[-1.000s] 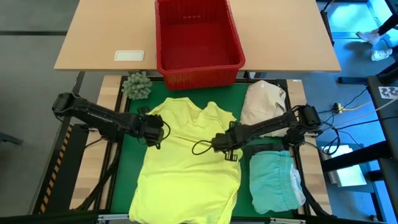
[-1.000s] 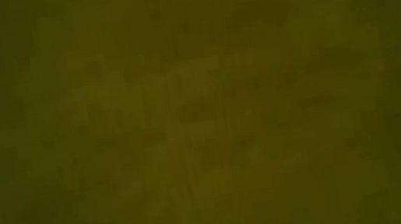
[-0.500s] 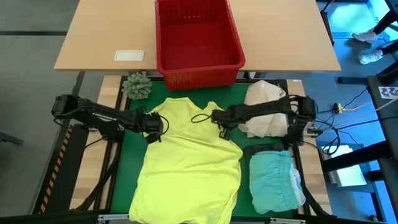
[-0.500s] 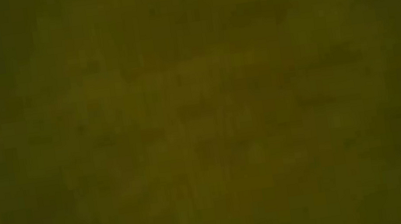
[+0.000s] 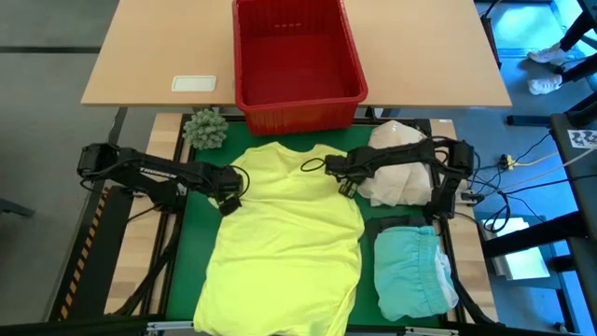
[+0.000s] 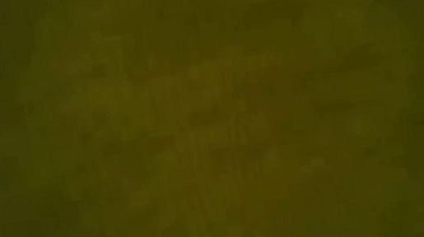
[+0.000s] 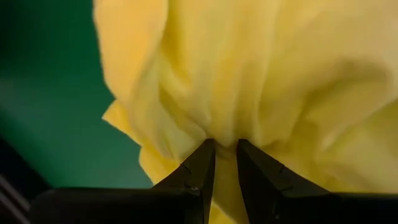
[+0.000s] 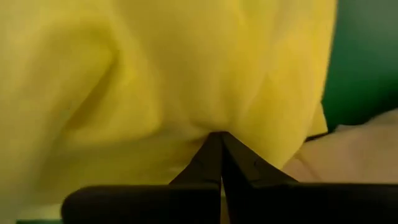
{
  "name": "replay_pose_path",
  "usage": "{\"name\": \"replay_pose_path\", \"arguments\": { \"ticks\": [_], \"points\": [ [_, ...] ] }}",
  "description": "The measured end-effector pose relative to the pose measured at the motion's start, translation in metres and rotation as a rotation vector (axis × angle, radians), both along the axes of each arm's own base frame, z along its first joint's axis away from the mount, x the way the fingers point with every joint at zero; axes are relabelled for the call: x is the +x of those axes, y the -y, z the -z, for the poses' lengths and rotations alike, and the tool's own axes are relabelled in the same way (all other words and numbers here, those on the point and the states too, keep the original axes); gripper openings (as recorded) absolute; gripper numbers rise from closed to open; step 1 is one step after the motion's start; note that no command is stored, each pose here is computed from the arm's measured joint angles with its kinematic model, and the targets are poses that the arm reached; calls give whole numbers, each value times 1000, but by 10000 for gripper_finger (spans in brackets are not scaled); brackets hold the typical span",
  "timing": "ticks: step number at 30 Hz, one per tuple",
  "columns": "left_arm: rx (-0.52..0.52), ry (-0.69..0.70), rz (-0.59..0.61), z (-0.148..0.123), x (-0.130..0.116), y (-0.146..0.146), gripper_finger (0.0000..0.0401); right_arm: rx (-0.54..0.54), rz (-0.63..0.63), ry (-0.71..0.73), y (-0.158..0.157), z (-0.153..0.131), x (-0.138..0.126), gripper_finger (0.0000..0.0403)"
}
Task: Fold Laundry from Bin
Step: Fold the yellow shirt
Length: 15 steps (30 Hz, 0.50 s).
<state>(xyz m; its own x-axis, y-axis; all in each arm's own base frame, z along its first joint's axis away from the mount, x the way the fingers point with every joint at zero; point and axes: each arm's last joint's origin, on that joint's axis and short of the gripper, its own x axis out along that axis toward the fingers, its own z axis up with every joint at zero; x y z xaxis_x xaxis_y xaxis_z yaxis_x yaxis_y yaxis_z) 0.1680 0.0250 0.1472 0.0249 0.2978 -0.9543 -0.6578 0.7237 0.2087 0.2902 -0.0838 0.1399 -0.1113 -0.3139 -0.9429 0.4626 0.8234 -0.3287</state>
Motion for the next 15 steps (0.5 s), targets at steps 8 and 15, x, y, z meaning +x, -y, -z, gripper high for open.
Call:
{"name": "replay_pose_path", "arguments": {
  "ticks": [8, 15],
  "points": [
    [73, -33, -32, -6, -1, -2, 64, -27, -14, 20, 7, -4, 4, 0],
    [83, 8, -23, -23, 10, 2, 64, -46, -34, 87, 6, -23, 21, 0]
  ]
}}
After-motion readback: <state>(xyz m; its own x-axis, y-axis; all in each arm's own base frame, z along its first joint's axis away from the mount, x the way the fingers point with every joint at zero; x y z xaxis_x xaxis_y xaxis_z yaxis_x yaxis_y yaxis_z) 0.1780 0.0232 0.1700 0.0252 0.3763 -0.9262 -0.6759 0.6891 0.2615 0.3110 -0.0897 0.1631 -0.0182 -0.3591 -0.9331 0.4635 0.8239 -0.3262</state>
